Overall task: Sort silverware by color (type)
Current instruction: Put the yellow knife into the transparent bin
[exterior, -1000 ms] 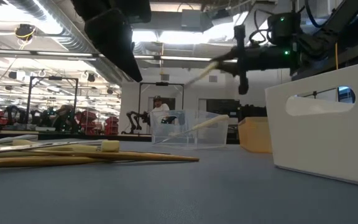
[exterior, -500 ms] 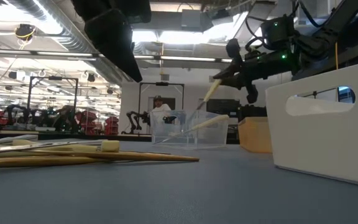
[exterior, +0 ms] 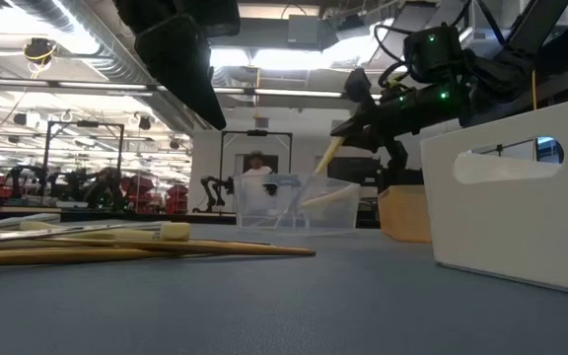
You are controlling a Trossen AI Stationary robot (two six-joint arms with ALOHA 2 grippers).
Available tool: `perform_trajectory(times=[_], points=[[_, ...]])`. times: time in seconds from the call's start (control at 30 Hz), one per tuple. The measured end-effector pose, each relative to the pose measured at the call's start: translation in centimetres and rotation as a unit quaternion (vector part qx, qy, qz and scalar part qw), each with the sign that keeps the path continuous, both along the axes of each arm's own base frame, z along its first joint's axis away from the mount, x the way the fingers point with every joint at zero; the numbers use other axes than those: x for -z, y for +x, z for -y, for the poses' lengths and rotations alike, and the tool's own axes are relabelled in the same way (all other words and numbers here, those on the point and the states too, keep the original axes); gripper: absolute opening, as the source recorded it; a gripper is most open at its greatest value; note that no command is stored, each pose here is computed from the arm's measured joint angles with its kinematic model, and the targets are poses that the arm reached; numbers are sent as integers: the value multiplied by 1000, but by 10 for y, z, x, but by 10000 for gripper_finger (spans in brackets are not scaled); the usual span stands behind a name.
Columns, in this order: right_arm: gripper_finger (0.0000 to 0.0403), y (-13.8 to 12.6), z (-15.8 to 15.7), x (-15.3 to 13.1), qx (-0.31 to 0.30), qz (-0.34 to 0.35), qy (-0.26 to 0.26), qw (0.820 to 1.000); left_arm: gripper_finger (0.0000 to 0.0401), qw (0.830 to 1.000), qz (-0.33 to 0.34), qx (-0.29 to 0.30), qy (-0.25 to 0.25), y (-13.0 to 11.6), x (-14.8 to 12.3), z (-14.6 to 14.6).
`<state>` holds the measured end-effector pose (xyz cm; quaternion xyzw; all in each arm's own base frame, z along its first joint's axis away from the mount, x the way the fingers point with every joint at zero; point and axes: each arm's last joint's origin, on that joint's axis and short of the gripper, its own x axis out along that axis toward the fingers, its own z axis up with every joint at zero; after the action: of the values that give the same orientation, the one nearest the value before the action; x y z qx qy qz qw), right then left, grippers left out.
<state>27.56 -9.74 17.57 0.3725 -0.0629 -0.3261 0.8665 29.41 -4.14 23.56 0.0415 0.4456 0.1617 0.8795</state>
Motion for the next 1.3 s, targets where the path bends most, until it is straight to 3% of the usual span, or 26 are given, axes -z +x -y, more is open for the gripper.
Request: perform_trajectory(times=[0.53,1.3], points=[[74,0,1,9,-1,-29,4,1000,190,1000,0,0,0,0,0,0],[77,0,0,10,-6,-34,9,999,190,1000,0,0,0,0,0,0]])
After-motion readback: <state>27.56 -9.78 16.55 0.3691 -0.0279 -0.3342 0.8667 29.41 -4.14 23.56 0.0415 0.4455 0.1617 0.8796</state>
